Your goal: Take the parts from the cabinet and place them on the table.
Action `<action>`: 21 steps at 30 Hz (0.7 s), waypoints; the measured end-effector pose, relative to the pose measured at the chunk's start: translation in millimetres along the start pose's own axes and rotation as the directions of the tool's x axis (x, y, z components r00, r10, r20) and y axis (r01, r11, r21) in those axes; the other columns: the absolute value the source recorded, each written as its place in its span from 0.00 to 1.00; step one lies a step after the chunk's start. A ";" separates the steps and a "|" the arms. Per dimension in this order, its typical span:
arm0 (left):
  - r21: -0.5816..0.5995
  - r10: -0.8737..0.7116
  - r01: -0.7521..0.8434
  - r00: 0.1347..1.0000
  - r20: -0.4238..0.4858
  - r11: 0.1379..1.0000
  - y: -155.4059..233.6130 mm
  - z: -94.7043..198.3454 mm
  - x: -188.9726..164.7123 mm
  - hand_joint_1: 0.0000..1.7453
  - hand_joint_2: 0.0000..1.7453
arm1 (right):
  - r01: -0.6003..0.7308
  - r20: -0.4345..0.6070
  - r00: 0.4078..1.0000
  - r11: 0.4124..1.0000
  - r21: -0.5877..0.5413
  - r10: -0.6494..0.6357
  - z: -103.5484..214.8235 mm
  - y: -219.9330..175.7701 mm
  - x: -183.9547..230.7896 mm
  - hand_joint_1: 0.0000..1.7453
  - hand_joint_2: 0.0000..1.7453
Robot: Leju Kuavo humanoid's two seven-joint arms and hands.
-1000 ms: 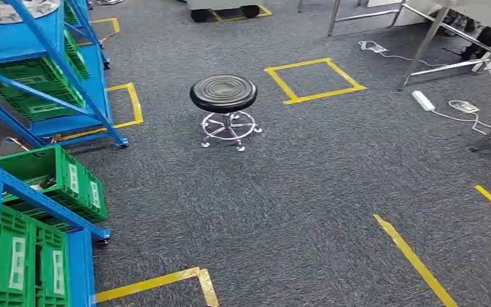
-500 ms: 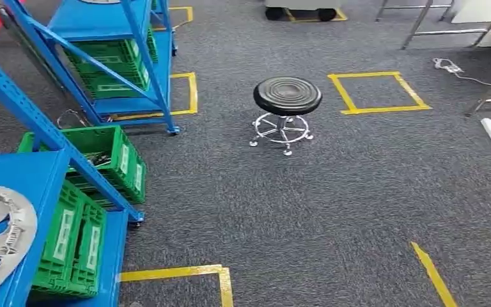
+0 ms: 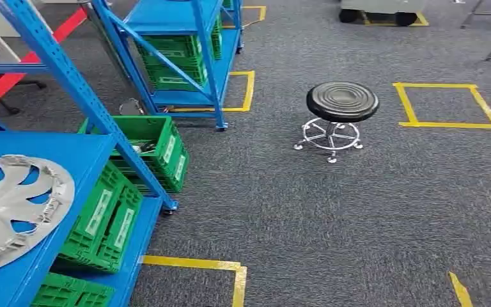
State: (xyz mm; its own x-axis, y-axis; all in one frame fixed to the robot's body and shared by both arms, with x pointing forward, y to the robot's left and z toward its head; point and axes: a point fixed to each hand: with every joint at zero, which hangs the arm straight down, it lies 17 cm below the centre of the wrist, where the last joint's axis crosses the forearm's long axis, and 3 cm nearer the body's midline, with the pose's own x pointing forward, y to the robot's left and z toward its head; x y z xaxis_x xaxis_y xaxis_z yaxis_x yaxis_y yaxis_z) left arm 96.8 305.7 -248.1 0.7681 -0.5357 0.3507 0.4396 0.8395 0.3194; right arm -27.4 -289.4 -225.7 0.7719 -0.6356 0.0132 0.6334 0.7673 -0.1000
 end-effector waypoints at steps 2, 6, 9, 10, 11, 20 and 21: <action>-0.003 -0.006 0.006 1.000 -0.007 1.000 -1.3 1.6 -5.5 0.00 0.00 | -0.002 0.004 1.000 1.000 0.004 0.002 1.2 0.4 -0.1 0.00 0.00; 0.004 -0.007 0.007 1.000 -0.003 1.000 4.1 -0.7 -1.7 0.00 0.00 | -0.025 0.033 0.999 1.000 0.013 0.025 3.7 2.3 4.8 0.00 0.00; -0.002 -0.013 0.013 1.000 -0.010 1.000 1.6 1.1 -6.8 0.00 0.00 | -0.029 0.066 0.997 0.999 0.023 0.027 6.1 6.8 16.2 0.00 0.00; -0.003 -0.015 0.015 1.000 -0.013 1.000 0.7 1.8 -8.7 0.00 0.00 | -0.026 0.069 0.997 0.999 0.025 0.024 6.7 7.4 17.6 0.00 0.00; -0.004 -0.014 0.014 1.000 -0.011 1.000 -0.1 1.6 -7.1 0.00 0.00 | -0.027 0.069 0.997 0.999 0.026 0.025 7.0 7.0 16.5 0.00 0.00; -0.007 -0.018 0.018 1.000 0.002 1.000 -0.8 0.5 -1.9 0.00 0.00 | -0.103 0.150 0.983 0.995 0.003 0.102 9.5 -1.1 20.5 0.00 0.00; -0.009 -0.020 0.020 1.000 0.003 1.000 -1.1 0.5 -1.6 0.00 0.00 | -0.121 0.184 0.976 0.993 0.000 0.119 11.4 -0.7 24.8 0.00 0.00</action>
State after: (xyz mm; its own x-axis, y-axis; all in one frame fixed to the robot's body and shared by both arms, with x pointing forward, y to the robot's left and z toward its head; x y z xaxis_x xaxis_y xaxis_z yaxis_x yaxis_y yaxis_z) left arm 94.9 305.5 -248.6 0.7582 -0.5522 0.3468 0.4588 0.8297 0.3180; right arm -8.1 -304.7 -213.9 0.8386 -0.5128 0.1836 0.5350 0.8387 -0.1012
